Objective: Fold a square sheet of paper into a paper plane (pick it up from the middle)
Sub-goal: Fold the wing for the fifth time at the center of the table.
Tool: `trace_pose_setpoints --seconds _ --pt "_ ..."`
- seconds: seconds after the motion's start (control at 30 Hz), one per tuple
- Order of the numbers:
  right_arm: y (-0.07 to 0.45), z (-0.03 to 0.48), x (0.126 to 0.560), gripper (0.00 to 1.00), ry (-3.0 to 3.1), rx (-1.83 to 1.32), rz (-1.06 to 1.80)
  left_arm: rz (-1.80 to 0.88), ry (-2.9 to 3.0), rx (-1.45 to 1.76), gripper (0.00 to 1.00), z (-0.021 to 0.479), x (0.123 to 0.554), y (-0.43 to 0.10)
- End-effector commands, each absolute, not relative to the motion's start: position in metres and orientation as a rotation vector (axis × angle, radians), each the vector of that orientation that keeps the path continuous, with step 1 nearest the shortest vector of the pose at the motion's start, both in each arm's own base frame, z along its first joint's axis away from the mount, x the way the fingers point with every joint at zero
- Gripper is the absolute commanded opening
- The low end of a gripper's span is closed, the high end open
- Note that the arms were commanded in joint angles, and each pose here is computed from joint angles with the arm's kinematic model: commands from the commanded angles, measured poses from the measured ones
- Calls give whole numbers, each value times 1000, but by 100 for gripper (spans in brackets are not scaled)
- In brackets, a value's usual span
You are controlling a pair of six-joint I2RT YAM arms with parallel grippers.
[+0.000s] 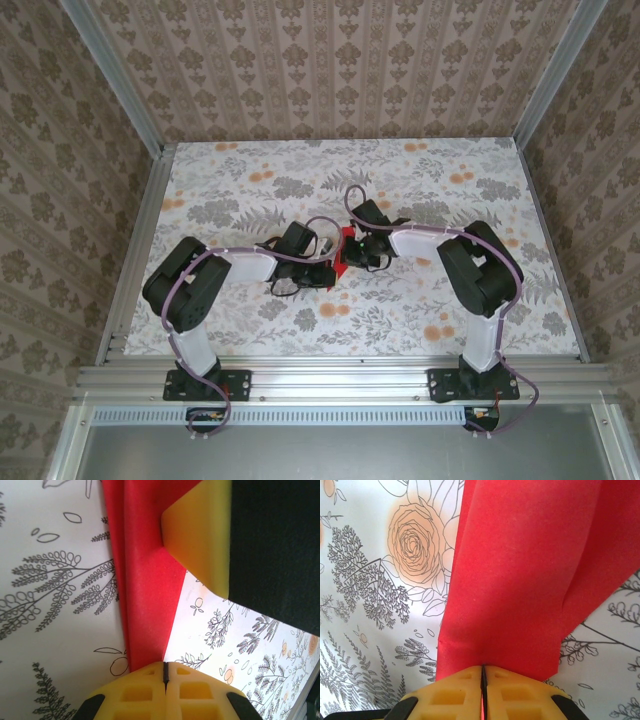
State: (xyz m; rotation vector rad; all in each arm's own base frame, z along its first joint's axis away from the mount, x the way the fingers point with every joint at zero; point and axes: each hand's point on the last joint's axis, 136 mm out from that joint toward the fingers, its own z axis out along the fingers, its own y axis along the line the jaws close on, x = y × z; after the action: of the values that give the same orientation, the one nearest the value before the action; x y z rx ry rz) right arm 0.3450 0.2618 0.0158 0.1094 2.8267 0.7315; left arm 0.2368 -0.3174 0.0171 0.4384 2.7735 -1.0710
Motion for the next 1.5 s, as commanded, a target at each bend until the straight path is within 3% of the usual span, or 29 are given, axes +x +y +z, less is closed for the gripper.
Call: trace_pose_setpoints --seconds 0.0,0.1,0.33,0.47,1.07,1.47 --pt "254 -2 341 11 2885 121 671 -848 3002 371 0 -31 208 -282" --pt "250 -10 336 10 2921 144 640 -907 2973 355 1 -22 211 -287" --pt "246 -13 318 10 2968 231 660 -1200 2731 159 17 33 242 -308" --pt "246 -12 305 10 2981 329 694 -1237 2636 81 18 49 255 -310" --pt "261 -3 306 11 2934 446 844 -1242 2654 91 16 29 255 -324" --pt "265 35 337 16 2790 306 971 -973 2795 52 9 -3 243 -290"
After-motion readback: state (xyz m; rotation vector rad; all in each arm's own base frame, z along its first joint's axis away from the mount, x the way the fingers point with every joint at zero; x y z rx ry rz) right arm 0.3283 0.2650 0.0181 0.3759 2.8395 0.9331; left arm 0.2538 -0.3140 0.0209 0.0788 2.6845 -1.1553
